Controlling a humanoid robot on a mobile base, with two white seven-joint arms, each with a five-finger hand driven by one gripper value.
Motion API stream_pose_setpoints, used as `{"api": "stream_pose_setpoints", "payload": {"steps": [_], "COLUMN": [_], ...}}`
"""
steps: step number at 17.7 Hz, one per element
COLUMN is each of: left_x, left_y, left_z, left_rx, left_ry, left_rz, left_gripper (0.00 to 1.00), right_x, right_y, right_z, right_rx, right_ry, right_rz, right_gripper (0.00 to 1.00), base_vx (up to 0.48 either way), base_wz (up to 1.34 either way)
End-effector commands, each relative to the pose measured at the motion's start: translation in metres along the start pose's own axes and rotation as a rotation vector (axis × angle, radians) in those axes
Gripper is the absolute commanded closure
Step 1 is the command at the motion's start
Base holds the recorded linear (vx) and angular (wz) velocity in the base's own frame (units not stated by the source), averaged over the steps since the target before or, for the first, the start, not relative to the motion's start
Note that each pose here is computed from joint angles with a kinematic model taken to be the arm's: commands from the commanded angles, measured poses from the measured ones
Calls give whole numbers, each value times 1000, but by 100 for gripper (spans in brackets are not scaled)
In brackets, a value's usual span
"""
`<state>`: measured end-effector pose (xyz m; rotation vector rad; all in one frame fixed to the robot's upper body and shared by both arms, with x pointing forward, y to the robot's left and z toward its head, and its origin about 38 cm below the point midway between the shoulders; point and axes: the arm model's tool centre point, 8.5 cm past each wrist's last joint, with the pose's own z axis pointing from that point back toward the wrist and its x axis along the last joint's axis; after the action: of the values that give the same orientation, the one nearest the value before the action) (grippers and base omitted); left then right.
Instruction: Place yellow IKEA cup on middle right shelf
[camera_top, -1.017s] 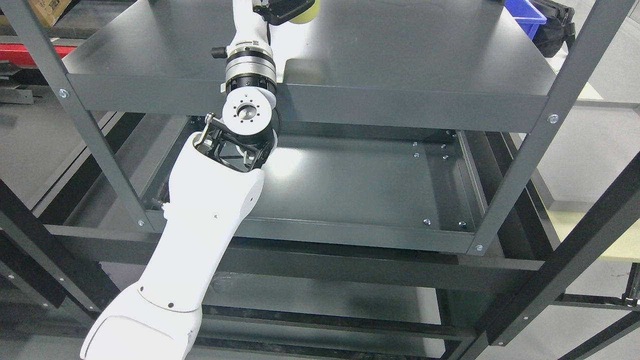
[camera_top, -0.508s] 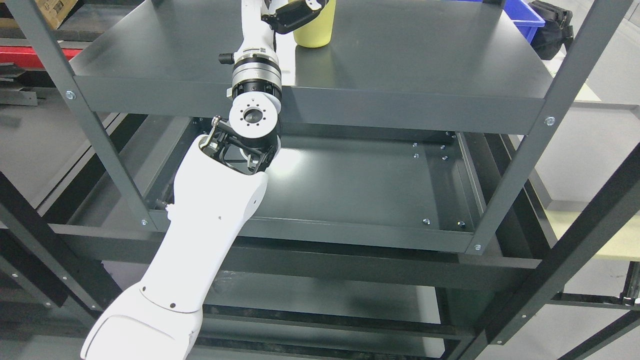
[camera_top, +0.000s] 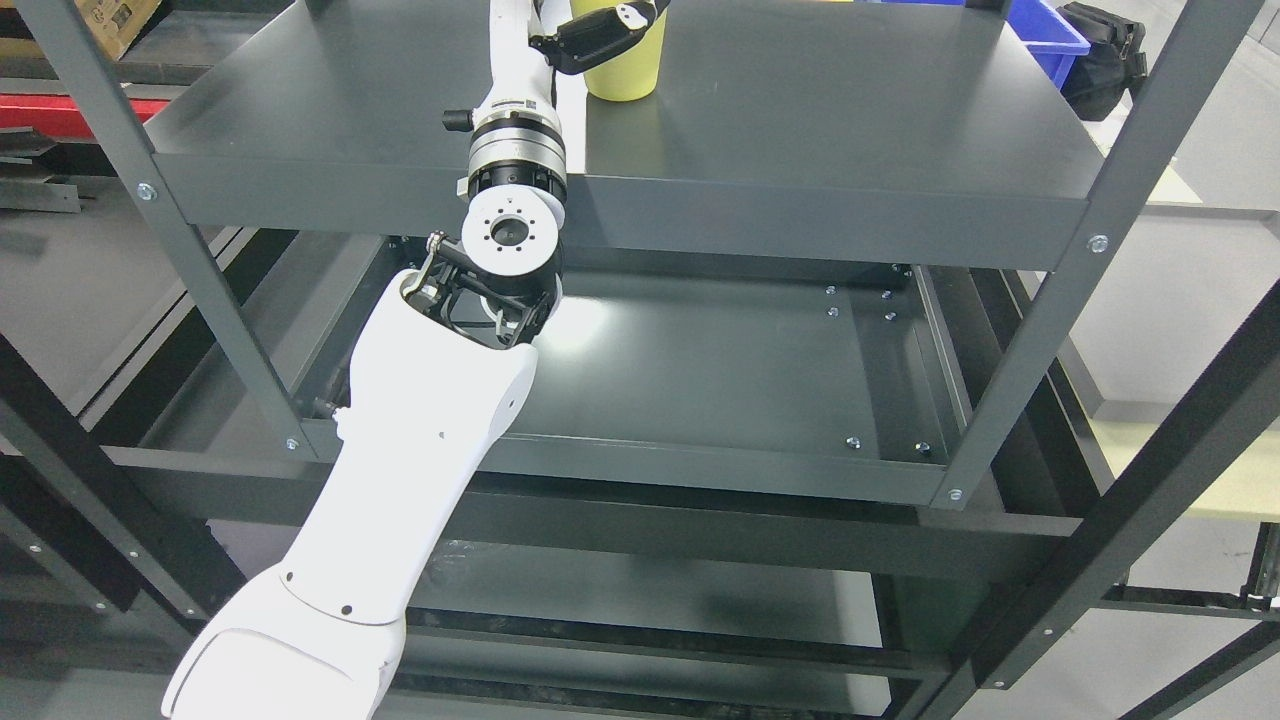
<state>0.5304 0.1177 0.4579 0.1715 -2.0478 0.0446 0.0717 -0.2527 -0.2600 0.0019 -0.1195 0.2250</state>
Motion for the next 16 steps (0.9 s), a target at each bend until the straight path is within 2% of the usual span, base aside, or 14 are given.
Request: {"api": "stream_pose_setpoints", "payload": {"steps": [1, 16], "left_x": [10, 58], "left_y": [7, 18], "left_z": [-1, -7], "left_rx": [7, 32], "left_ry": [-52, -255], "left_rz": [14, 123], "left_gripper": [1, 1], "right_x": [-6, -6], "right_y": [-10, -10], "right_z": [1, 1], "right_rx": [-16, -16], "right_ry": [10, 10], "right_rz": [1, 1], "right_gripper": [1, 1], "base_vx": [0, -19], "base_wz": [0, -15]}}
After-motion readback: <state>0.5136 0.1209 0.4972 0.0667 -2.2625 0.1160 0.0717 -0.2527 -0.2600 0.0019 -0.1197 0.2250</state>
